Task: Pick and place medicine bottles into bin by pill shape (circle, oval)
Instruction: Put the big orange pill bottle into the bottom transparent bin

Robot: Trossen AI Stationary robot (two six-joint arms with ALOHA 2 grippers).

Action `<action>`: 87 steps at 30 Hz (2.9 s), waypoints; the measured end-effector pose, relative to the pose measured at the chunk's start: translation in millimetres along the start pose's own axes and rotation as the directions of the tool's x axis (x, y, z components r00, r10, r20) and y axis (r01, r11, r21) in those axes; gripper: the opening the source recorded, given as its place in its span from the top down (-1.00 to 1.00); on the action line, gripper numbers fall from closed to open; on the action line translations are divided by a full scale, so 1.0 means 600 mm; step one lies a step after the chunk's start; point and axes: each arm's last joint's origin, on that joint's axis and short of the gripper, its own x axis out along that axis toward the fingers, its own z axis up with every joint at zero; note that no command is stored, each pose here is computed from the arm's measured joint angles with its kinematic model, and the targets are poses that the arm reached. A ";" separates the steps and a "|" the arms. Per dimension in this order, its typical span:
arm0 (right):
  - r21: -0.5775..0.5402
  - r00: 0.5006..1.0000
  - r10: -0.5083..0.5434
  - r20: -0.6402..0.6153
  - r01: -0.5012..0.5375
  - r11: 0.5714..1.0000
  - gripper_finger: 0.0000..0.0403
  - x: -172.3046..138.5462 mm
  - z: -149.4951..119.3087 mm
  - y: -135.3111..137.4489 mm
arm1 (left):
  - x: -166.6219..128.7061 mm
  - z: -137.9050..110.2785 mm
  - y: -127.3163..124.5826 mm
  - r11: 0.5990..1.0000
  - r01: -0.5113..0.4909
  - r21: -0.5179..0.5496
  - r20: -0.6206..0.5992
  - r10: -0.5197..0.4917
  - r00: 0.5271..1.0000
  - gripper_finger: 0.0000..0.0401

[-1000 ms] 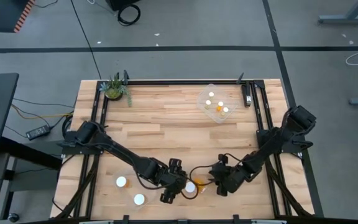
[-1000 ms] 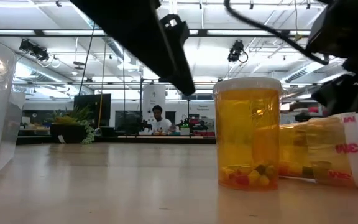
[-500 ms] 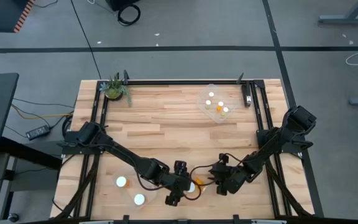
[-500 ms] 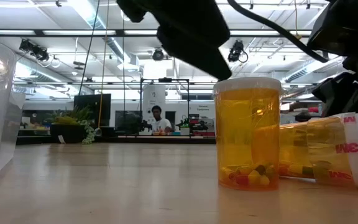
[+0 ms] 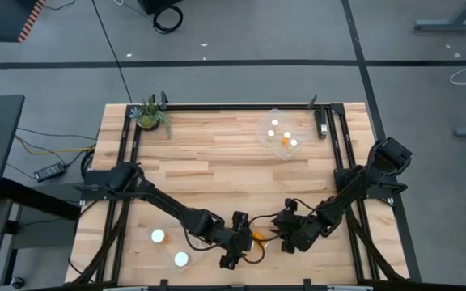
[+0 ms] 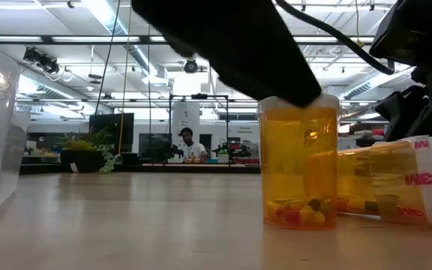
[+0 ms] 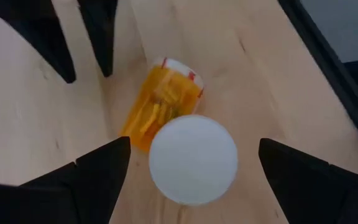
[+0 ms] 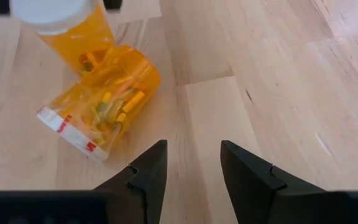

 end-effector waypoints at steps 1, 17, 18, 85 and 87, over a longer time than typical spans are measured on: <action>0.000 1.000 0.000 0.000 0.000 1.000 0.23 0.000 0.000 0.000 | 0.003 -0.002 0.000 1.000 -0.003 0.004 -0.002 0.003 1.000 -0.82; -0.003 1.000 0.002 0.006 -0.002 1.000 0.23 0.000 0.001 0.001 | 0.014 -0.010 0.000 0.999 -0.028 0.015 -0.021 0.029 0.999 -0.59; -0.004 1.000 0.002 0.006 -0.002 1.000 0.23 0.000 0.001 0.001 | 0.014 -0.009 0.000 1.000 -0.028 0.012 -0.019 0.029 0.999 -0.55; -0.018 0.999 -0.001 0.041 0.002 1.000 0.23 0.000 0.005 0.003 | -0.022 -0.019 0.037 0.986 0.003 -0.165 -0.185 -0.034 0.982 -0.82; -0.018 0.999 0.000 0.042 0.001 1.000 0.23 0.000 0.005 0.003 | -0.013 -0.018 0.036 0.987 0.007 -0.158 -0.163 -0.033 0.986 -0.82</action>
